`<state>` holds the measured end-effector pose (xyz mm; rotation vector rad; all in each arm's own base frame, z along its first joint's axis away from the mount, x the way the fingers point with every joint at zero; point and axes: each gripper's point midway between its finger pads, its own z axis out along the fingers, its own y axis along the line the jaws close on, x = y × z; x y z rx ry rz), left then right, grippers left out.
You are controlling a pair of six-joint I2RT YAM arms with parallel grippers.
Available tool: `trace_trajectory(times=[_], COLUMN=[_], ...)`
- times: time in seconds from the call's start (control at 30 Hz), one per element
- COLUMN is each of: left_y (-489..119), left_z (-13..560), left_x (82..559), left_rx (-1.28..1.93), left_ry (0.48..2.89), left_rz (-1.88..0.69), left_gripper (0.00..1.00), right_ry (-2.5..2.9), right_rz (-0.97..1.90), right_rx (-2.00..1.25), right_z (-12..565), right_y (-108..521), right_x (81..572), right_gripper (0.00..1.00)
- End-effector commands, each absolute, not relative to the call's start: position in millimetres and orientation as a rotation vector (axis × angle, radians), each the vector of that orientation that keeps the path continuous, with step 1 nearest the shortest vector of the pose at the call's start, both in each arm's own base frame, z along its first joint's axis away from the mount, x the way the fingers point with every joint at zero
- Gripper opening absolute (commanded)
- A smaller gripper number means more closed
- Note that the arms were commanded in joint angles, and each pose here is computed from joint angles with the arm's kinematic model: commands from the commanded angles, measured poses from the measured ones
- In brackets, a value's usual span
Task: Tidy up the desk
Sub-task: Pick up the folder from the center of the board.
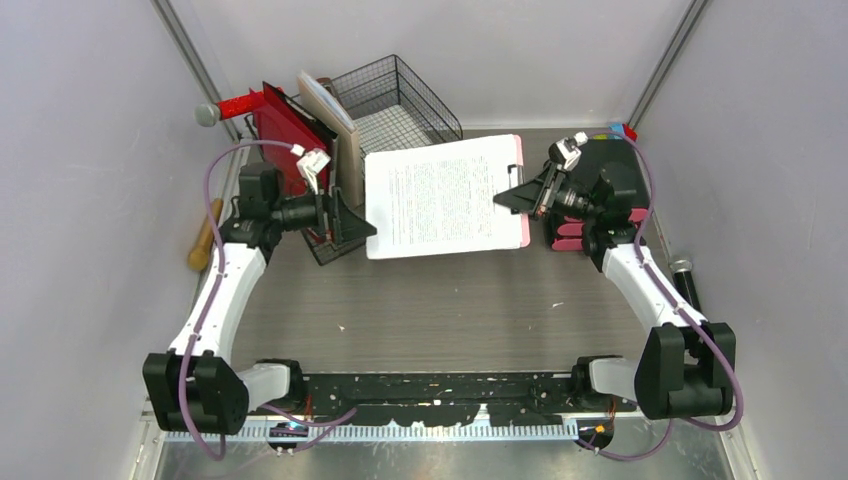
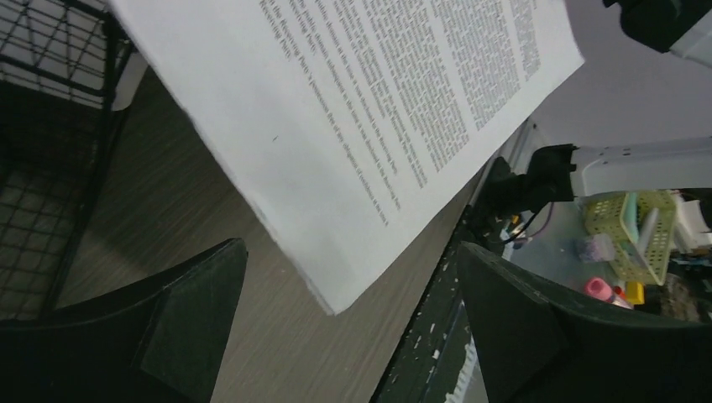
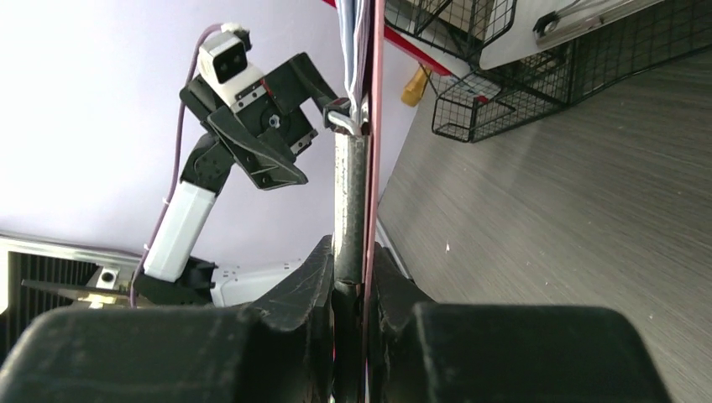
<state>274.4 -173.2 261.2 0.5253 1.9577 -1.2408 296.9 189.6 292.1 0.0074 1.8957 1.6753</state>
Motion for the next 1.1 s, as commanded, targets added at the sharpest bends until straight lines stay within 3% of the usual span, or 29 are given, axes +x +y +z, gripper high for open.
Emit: trace_trajectory(times=[0.0, 0.3, 0.5, 1.07], left_y=[-141, -15, 37, 93], left_z=[272, 262, 248, 221], left_x=[279, 321, 361, 484], left_rx=[0.538, 0.192, 0.011, -0.200], left_ry=[1.954, 2.034, 2.023, 1.926], left_rz=[-0.965, -0.213, -0.074, 0.061], left_gripper=[1.00, 1.00, 0.95, 0.84], right_ry=[1.784, 1.773, 1.768, 1.801], right_rz=[1.662, 1.652, 1.633, 1.610], right_rx=[-0.053, -0.049, -0.063, -0.052], right_z=[324, 330, 330, 321], right_y=[182, 177, 176, 175], right_x=[289, 289, 287, 289], right_gripper=[0.00, 0.00, 0.00, 0.00])
